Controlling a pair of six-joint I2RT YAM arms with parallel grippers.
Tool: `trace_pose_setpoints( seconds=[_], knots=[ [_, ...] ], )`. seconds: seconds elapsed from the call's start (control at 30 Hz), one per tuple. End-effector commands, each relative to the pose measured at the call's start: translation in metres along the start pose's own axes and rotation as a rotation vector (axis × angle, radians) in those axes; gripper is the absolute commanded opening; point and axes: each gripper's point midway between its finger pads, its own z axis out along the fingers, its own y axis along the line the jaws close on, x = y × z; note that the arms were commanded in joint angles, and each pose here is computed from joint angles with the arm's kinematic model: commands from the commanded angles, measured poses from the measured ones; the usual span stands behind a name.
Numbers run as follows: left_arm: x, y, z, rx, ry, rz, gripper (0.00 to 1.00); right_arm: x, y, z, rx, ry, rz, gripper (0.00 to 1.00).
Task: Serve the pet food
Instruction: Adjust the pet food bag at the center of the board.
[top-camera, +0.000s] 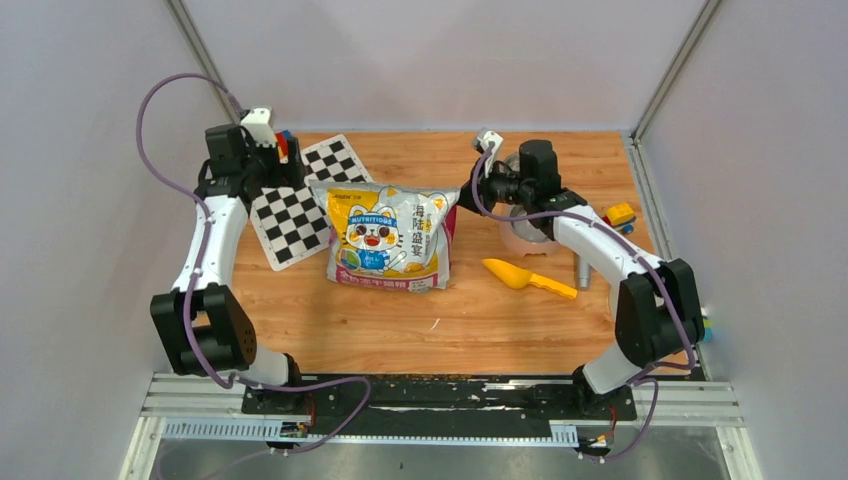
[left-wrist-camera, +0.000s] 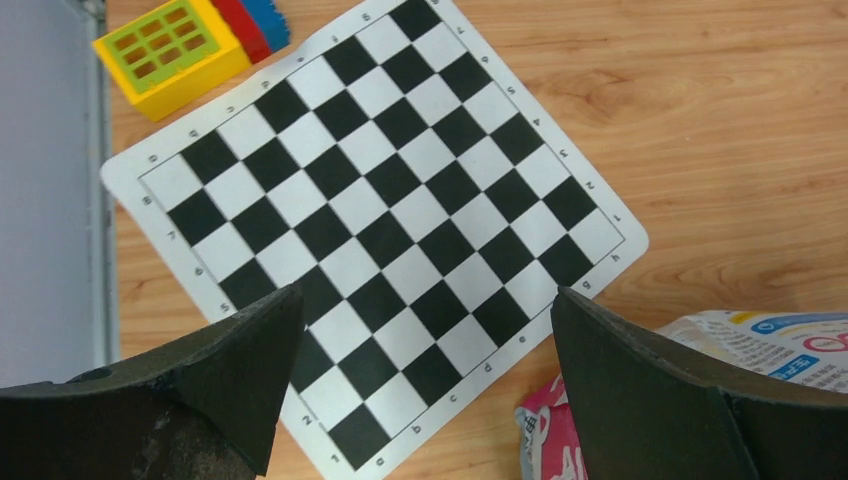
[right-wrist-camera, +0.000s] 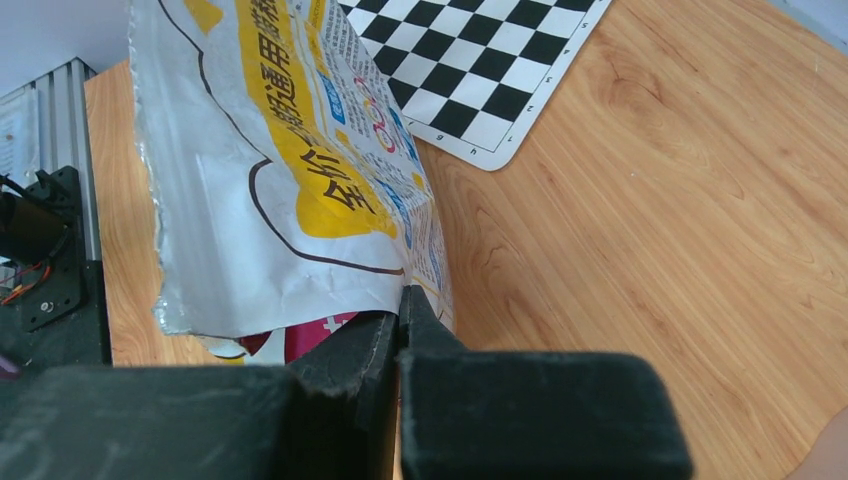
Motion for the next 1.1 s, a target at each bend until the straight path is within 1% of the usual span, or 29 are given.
trace_pose_setpoints(
  seconds=[0.0,0.13,0.27,0.4,0.53,0.6,0.7,1.0,1.07],
  knots=[
    [-0.029,-0.022,0.019,0.083,-0.107,0.022,1.00,-0.097,0.011,-0.015,-0.062,-0.234,-0.166,0.00],
    [-0.016,-0.027,0.043,0.122,-0.056,0.011,1.00,-0.096,0.009,-0.008,-0.085,-0.229,-0.132,0.00],
    [-0.004,-0.045,0.062,0.185,-0.013,0.024,1.00,-0.102,0.001,0.001,-0.098,-0.212,-0.113,0.00],
    [0.008,-0.063,0.068,0.241,0.030,0.038,1.00,-0.105,0.000,0.007,-0.127,-0.196,-0.080,0.00],
    [0.018,-0.081,0.059,0.313,0.068,0.054,1.00,-0.107,-0.008,0.011,-0.100,-0.191,-0.065,0.00],
    [0.023,-0.090,0.048,0.356,0.084,0.063,1.00,-0.108,-0.014,0.013,-0.075,-0.188,-0.064,0.00],
    [0.026,-0.096,0.029,0.377,0.090,0.094,1.00,-0.112,-0.022,0.017,-0.055,-0.181,-0.061,0.00],
    [0.060,-0.112,-0.006,0.447,0.178,0.116,1.00,-0.125,-0.040,0.037,-0.072,-0.164,-0.020,0.00],
    [0.068,-0.124,-0.013,0.482,0.195,0.138,1.00,-0.129,-0.044,0.041,-0.073,-0.158,-0.015,0.00]
  ],
)
